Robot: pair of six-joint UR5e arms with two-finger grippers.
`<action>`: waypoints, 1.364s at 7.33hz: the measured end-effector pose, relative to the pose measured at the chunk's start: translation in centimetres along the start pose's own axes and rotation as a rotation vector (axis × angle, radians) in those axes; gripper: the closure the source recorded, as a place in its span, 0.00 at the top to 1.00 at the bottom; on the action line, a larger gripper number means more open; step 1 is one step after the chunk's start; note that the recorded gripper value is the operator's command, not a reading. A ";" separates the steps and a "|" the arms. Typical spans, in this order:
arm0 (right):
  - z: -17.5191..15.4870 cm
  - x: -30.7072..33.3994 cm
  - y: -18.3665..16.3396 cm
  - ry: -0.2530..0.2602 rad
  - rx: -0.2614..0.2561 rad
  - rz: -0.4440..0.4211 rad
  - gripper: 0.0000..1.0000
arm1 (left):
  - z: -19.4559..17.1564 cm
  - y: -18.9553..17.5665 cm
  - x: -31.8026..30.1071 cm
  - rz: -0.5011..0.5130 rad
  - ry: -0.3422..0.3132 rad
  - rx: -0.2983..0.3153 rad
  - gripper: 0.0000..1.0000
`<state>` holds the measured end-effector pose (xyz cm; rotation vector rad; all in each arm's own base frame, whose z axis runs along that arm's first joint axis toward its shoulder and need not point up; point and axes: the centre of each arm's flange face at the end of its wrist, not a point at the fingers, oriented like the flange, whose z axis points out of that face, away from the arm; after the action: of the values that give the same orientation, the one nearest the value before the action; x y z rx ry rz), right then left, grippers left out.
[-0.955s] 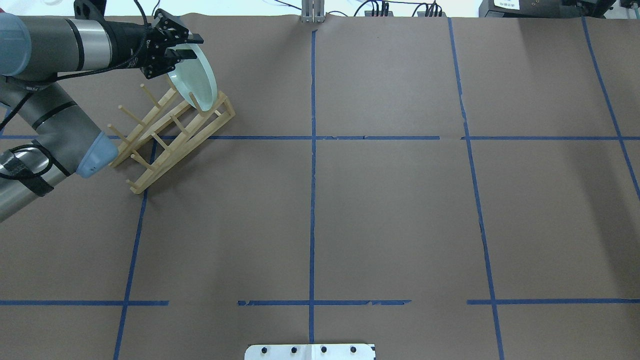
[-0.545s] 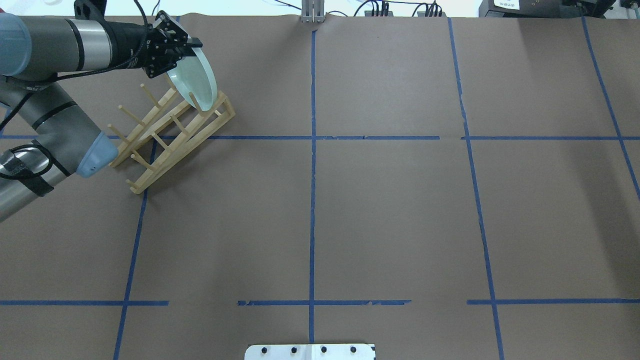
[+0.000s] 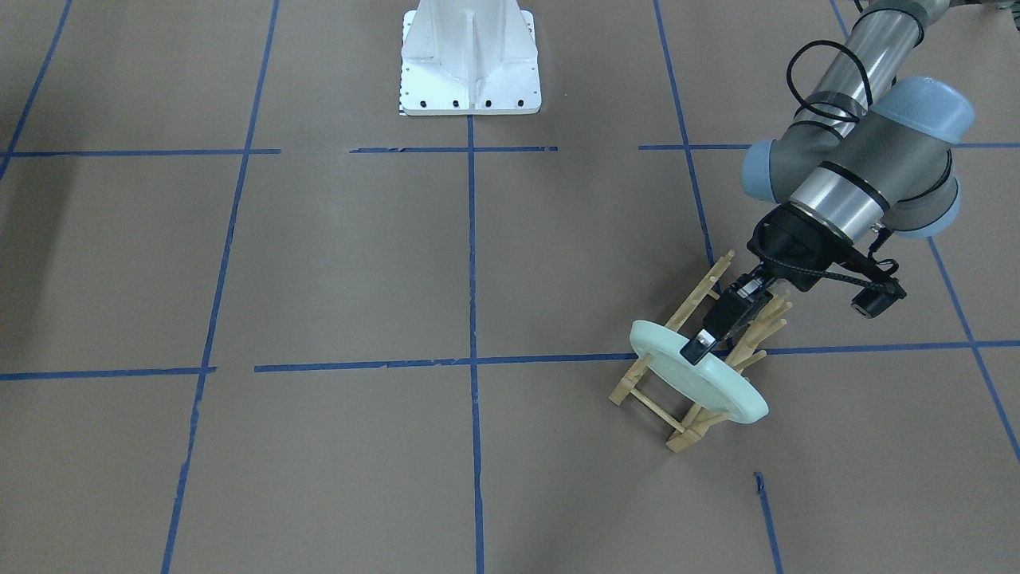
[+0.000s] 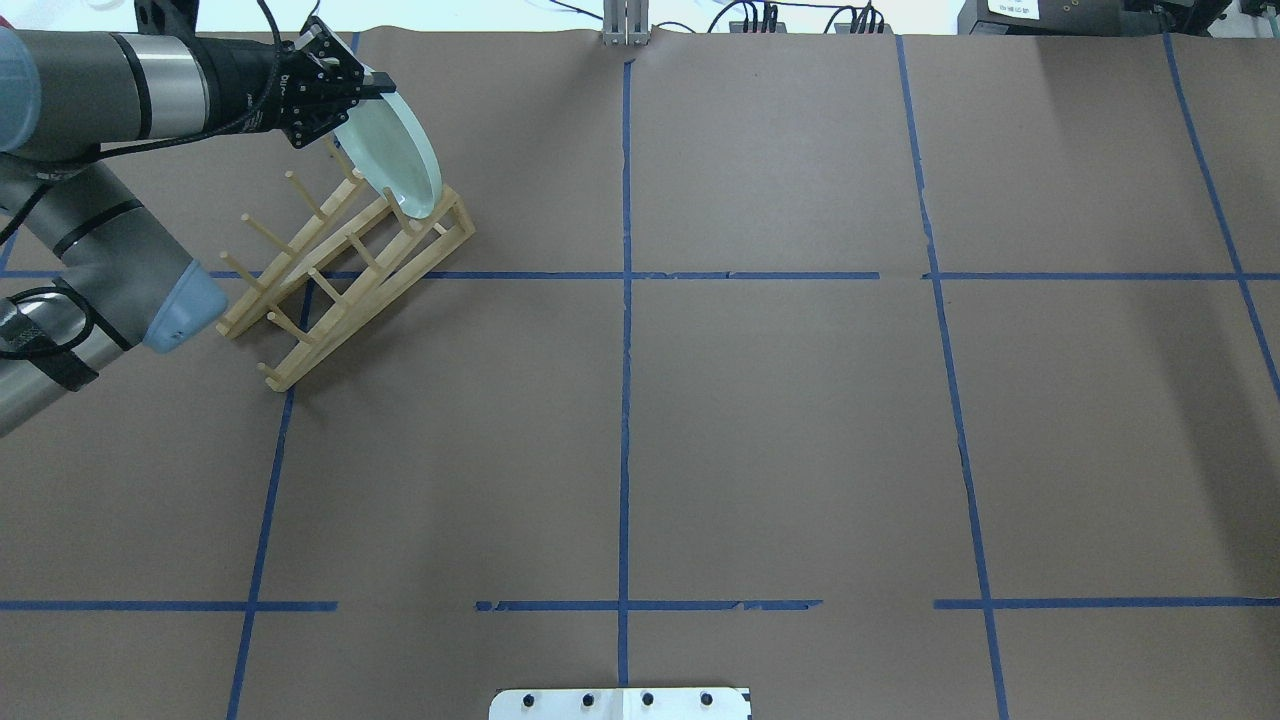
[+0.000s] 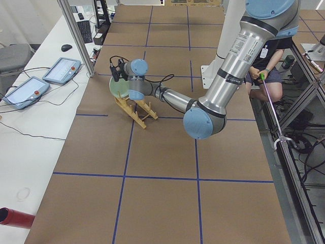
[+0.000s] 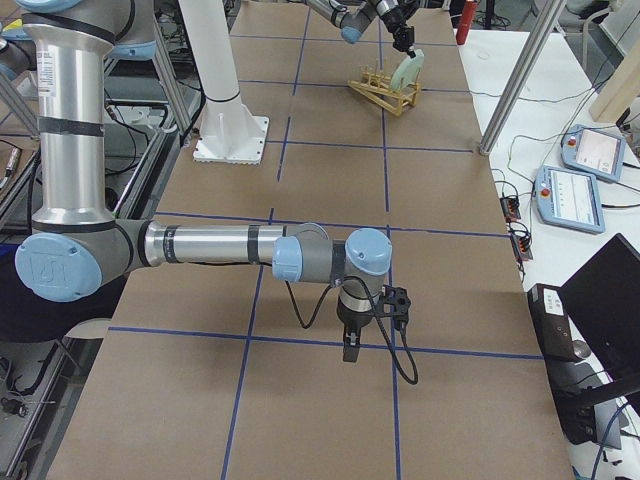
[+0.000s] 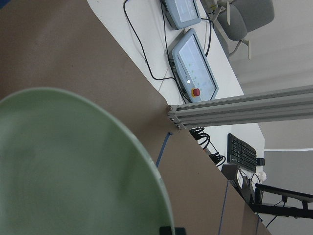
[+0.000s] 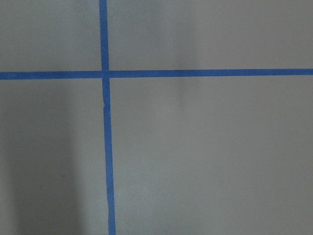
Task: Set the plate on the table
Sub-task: 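Close the left gripper on the plate rim and lift it from the rack, then carry the plate with the left gripper toward the robot, beside the rack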
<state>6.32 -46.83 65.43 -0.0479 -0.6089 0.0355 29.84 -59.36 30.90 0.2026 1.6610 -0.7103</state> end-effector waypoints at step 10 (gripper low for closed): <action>0.0 0.1 0.0 0.000 0.001 0.001 1.00 | -11.2 -2.7 10.0 0.043 0.037 -0.110 0.00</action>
<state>6.38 -46.82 65.43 -0.0474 -0.6089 0.0367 16.89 -57.83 23.06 0.1734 1.7210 -0.5839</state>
